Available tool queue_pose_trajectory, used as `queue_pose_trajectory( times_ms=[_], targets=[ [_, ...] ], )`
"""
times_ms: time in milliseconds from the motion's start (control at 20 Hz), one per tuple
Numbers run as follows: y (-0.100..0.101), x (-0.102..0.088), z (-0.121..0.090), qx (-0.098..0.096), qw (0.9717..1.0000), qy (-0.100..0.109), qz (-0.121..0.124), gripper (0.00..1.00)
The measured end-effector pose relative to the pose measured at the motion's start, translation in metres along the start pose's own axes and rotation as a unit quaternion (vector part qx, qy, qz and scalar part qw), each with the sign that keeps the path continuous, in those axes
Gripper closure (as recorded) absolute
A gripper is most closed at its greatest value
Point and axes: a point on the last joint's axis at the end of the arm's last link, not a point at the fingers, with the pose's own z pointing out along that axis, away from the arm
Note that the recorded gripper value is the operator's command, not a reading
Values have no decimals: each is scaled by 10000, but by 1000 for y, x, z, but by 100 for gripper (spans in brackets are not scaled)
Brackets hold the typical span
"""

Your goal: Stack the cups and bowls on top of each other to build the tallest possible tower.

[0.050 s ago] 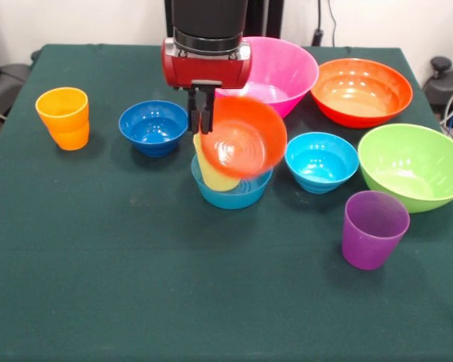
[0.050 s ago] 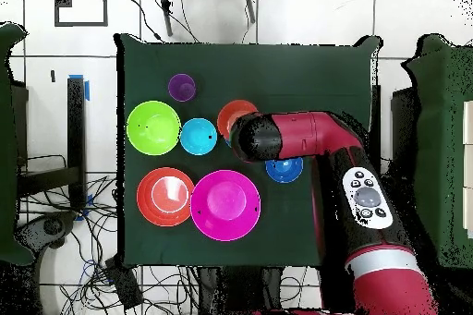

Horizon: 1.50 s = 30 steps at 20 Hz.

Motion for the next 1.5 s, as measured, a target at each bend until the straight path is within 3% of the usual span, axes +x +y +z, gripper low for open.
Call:
queue_pose_trajectory(
  times_ms=[1100, 1500],
  targets=[
    [-6, -11, -3, 44, 9999, -111, 31, 100],
    [-9, -19, -18, 94, 9998, -194, 57, 100]
  ],
)
